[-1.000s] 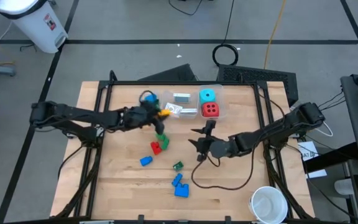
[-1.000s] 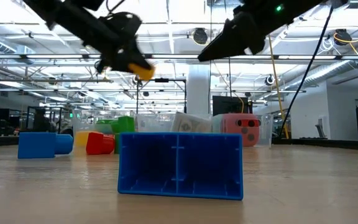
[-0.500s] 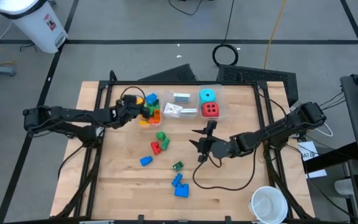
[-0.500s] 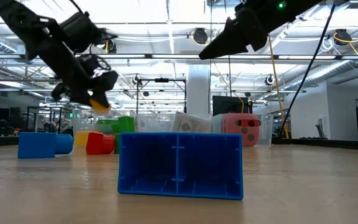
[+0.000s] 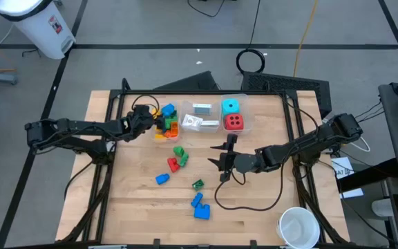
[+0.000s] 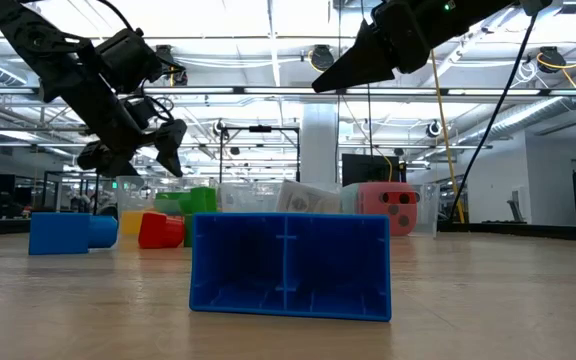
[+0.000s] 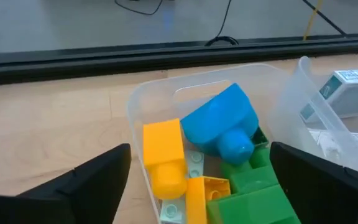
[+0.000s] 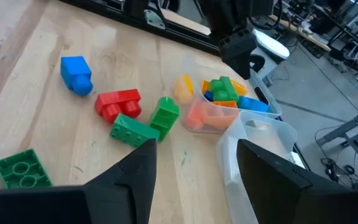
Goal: Pick & Place Toys
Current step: Put the green game piece into the left transparent bin
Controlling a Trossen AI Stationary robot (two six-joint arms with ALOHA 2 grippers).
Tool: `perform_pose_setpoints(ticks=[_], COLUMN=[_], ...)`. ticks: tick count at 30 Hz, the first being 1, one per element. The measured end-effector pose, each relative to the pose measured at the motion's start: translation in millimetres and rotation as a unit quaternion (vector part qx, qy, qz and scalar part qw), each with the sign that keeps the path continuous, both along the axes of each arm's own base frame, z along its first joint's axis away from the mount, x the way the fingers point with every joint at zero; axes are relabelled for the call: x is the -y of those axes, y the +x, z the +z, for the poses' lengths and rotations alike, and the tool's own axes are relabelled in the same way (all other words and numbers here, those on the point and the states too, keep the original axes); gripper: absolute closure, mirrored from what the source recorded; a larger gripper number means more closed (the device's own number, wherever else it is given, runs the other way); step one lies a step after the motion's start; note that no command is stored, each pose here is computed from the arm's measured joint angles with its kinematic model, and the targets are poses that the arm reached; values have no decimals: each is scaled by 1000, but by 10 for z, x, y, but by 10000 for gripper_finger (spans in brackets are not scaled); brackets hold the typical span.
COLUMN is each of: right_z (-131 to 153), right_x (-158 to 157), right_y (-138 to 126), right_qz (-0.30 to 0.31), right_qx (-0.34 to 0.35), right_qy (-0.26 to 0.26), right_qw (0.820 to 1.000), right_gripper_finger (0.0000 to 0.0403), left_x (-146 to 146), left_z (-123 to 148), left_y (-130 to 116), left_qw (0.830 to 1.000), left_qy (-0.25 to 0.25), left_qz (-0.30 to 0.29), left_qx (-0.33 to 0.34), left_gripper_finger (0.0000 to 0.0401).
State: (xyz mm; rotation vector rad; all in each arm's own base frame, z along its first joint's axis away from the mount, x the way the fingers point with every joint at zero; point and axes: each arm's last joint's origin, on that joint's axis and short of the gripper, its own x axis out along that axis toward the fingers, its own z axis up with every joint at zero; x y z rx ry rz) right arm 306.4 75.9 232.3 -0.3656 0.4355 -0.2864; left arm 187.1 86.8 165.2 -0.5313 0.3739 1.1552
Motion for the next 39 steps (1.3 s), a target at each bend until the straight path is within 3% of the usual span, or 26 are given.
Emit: perform_pose_setpoints(ticks=[5, 10, 16, 21, 24, 27, 31, 34, 39], right_z=[-28, -88, -241, -552, -717, -881, -1057, -1158, -1218], right_x=[-1, -25, -84, -138, -170, -188, -125, -64, 14], right_y=[-8, -24, -65, 79, 260, 464, 617, 654, 672], right_qz=[8, 58, 167, 200, 221, 236, 239, 253, 246], right_qx=[3, 7, 10, -18, -41, -61, -88, -108, -117], right_qy=[8, 31, 103, 141, 152, 154, 159, 177, 178], right_qw=[1000, 998, 981, 969, 963, 958, 954, 945, 946], right_gripper_finger=[209, 209, 203, 167, 145, 135, 137, 148, 175], left_x=[23, 52, 266, 516, 599, 637, 639, 640, 640], left_z=[2, 76, 219, 386, 458, 479, 477, 463, 454], left_y=[31, 135, 302, 415, 441, 448, 448, 446, 444], left_qw=[999, 987, 954, 907, 889, 883, 884, 886, 886], left_qy=[-19, -28, 10, 81, 111, 120, 116, 112, 110], left_qz=[-42, -151, -280, -384, -407, -415, -413, -414, -415], left_qx=[9, 51, 108, 154, 176, 183, 184, 178, 174], left_gripper_finger=[45, 67, 69, 72, 72, 72, 73, 73, 73])
